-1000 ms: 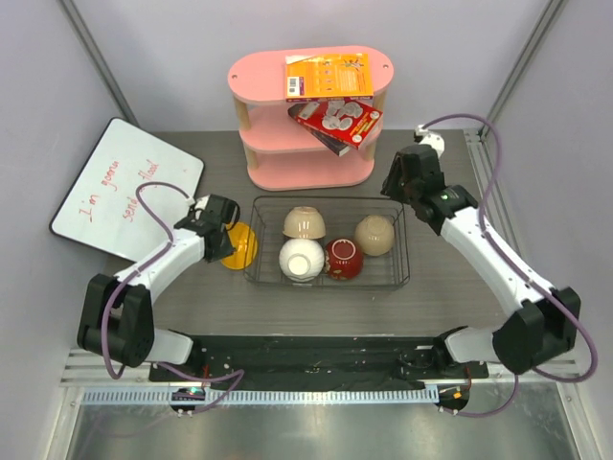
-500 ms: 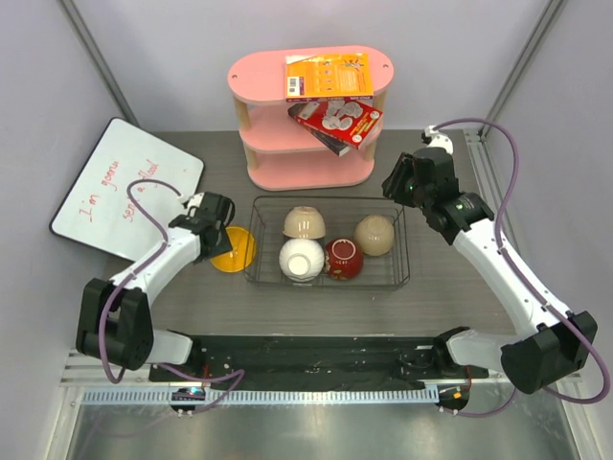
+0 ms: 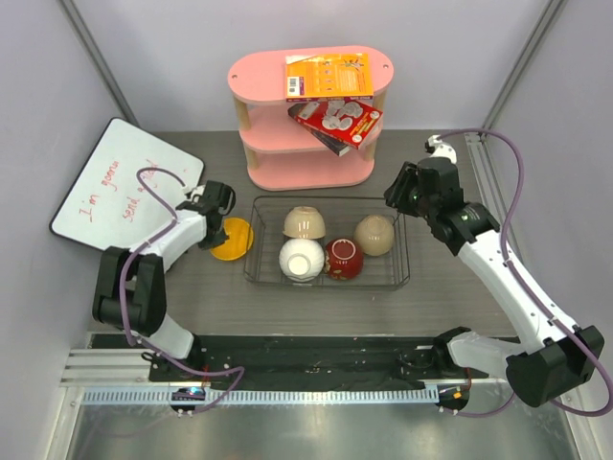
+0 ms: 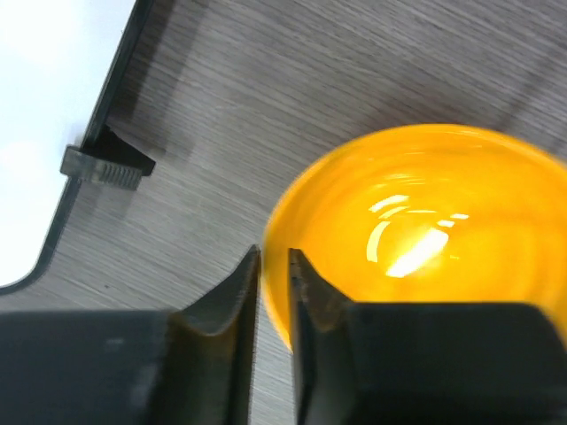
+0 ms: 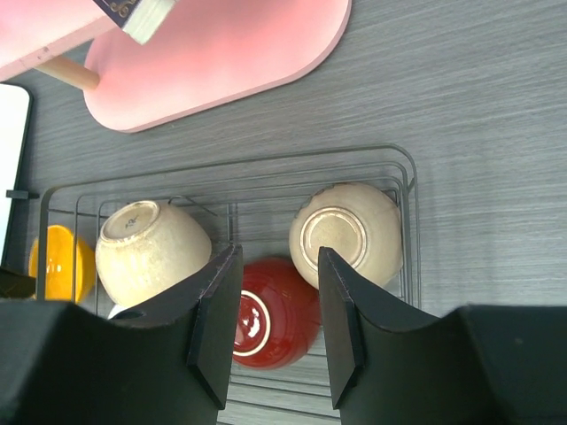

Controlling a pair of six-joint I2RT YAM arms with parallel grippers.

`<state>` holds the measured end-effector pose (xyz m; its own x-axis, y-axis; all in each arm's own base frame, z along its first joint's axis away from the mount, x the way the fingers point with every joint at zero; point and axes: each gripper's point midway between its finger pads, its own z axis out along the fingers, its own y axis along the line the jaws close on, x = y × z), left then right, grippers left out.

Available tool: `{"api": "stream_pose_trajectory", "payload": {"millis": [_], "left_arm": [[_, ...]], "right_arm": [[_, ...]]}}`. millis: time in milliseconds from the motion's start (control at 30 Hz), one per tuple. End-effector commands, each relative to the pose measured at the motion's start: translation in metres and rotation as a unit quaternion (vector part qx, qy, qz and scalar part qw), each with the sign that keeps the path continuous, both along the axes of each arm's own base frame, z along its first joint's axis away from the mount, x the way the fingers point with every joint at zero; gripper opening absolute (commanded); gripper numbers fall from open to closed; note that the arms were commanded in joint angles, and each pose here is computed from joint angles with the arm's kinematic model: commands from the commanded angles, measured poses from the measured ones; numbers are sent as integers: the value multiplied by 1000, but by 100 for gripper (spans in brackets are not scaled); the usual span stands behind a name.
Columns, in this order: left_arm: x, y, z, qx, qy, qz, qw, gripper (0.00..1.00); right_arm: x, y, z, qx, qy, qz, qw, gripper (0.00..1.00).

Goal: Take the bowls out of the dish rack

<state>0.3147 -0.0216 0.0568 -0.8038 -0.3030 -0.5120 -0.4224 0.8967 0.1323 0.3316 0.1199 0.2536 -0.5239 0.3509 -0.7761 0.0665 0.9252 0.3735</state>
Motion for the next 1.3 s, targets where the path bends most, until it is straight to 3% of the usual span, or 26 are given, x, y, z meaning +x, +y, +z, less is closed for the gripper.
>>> {"api": "stream_pose_trajectory", "payload": {"millis": [0, 133, 400, 600, 700, 733, 800, 967, 1033, 1200, 1267], "left_arm": [[17, 0, 1, -19, -18, 9, 1000, 16], [14, 3, 3, -12, -12, 9, 1000, 17], [9, 14, 53, 5, -72, 12, 997, 41], [9, 13, 99, 0, -114, -4, 994, 42], [14, -23, 126, -68, -159, -83, 981, 48], [11, -33, 142, -69, -184, -114, 974, 54], [9, -70, 161, -80, -212, -180, 957, 60], [5, -130, 151, -140, -185, -267, 935, 63], [8, -131, 141, -125, -179, -272, 937, 64], [9, -132, 125, -22, -158, -366, 917, 65], [7, -130, 123, -9, -152, -388, 909, 67]], "right_arm": [[0, 4, 0, 11, -1, 5, 1000, 45], [-2, 5, -6, 10, 5, 10, 1000, 45], [-8, 6, -13, 11, 12, 18, 1000, 45], [-14, 10, -18, 21, 21, 32, 999, 45], [-18, 12, -17, 29, 20, 36, 999, 46], [-19, 15, -17, 35, 20, 40, 998, 47], [-21, 19, -19, 46, 23, 47, 998, 56], [-31, 46, -24, 92, 42, 89, 991, 58], [-39, 57, -30, 95, 52, 103, 989, 59], [-60, 74, -61, 90, 101, 118, 984, 60], [-67, 81, -69, 90, 111, 124, 982, 60]]}}
